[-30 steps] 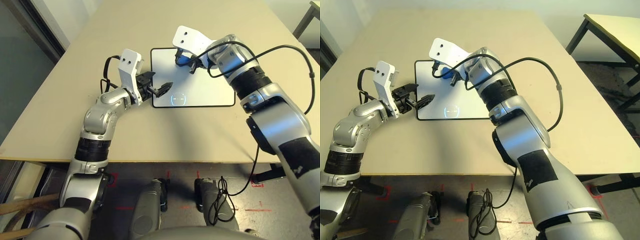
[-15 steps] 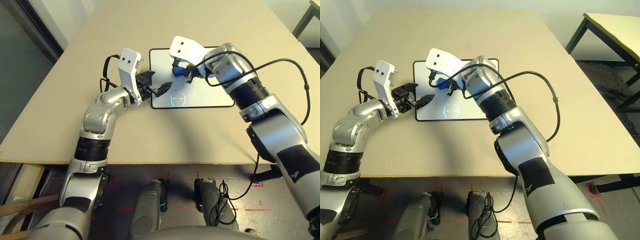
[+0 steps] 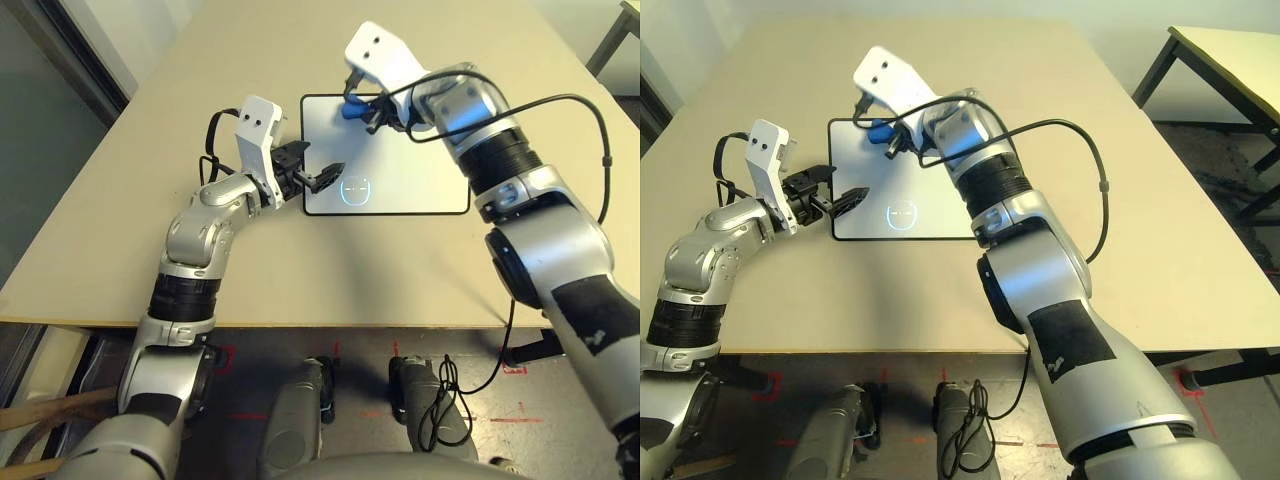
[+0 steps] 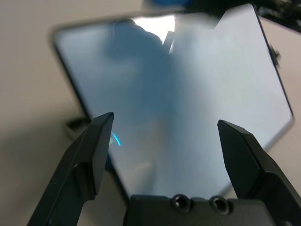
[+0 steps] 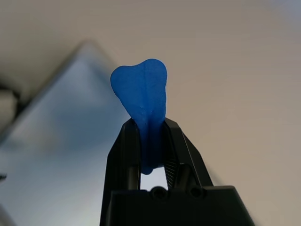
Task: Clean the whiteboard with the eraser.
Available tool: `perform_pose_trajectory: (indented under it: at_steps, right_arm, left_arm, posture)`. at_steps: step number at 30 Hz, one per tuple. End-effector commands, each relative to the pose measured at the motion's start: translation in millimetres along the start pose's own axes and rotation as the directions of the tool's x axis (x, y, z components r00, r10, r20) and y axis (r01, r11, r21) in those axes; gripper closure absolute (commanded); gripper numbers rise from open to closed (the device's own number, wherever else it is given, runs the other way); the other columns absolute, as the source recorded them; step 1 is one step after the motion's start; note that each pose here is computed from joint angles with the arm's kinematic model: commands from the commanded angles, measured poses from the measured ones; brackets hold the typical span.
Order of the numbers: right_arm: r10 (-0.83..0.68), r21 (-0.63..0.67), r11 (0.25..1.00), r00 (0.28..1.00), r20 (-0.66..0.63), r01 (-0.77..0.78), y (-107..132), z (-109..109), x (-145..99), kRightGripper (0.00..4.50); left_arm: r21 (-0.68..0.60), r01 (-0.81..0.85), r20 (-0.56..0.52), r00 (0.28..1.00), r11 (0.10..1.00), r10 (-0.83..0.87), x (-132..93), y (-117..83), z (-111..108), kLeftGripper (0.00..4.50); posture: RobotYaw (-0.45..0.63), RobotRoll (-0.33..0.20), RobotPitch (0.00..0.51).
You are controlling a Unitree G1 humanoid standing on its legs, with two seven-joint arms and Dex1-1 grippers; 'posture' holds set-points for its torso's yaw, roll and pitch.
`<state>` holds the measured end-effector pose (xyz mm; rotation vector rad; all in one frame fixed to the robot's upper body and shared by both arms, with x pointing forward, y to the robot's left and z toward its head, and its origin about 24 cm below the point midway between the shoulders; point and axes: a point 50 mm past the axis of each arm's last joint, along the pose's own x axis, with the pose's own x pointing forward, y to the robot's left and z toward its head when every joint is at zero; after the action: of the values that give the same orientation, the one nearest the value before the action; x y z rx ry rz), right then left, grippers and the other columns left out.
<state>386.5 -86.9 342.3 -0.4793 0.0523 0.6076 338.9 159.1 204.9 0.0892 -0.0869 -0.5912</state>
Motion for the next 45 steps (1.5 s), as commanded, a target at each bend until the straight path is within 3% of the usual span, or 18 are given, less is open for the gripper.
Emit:
perform_pose_trajectory:
  at_steps: [1, 5, 7, 10, 15, 24, 39, 40, 45]
  right_arm:
    - [-0.184, 0.092, 0.979, 0.983, -0.008, 0.184, -33, -19, -23, 3.91]
    - [-0.383, 0.184, 0.895, 0.911, -0.154, 0.407, -79, -52, -55, 3.91]
    - [-0.417, 0.216, 0.854, 0.87, -0.261, 0.474, -89, -82, -66, 3.91]
    - [-0.399, 0.292, 0.797, 0.823, -0.404, 0.529, -91, -132, -76, 3.91]
    - [-0.322, 0.36, 0.744, 0.774, -0.545, 0.563, -70, -190, -77, 3.91]
    - [-0.264, 0.395, 0.71, 0.74, -0.619, 0.583, -47, -224, -64, 3.91]
    - [-0.288, 0.372, 0.689, 0.706, -0.647, 0.622, -54, -270, -73, 3.91]
    - [-0.295, 0.374, 0.686, 0.709, -0.641, 0.624, -55, -273, -75, 3.19]
    - [-0.347, 0.398, 0.677, 0.745, -0.569, 0.619, -69, -279, -90, 1.6]
  left_arm:
    - [-0.005, -0.151, 0.161, 0.976, 0.989, 0.15, -3, 21, 24, 0.0]
    - [0.005, -0.326, 0.235, 0.919, 0.945, 0.316, -16, 50, 32, 0.0]
    - [0.032, -0.383, 0.226, 0.902, 0.923, 0.367, -23, 62, 26, 0.0]
    - [-0.008, -0.427, 0.178, 0.889, 0.904, 0.421, -30, 73, 10, 0.0]
    - [-0.021, -0.421, 0.118, 0.9, 0.907, 0.42, -28, 70, -10, 0.0]
    - [-0.034, -0.401, 0.067, 0.913, 0.915, 0.402, -25, 64, -27, 0.0]
    - [-0.037, -0.386, 0.054, 0.92, 0.922, 0.388, -22, 60, -30, 0.0]
    - [-0.037, -0.386, 0.054, 0.92, 0.922, 0.388, -22, 60, -30, 0.0]
    - [-0.03, -0.383, 0.055, 0.921, 0.923, 0.385, -23, 62, -28, 0.0]
  posture:
    - [0.08, 0.0, 0.153]
    - [0.07, 0.0, 0.153]
    - [0.07, 0.0, 0.151]
    - [0.07, 0.0, 0.15]
    - [0.06, 0.0, 0.147]
    - [0.06, 0.0, 0.151]
    - [0.07, 0.0, 0.147]
    - [0.07, 0.0, 0.147]
    - [0.07, 0.0, 0.15]
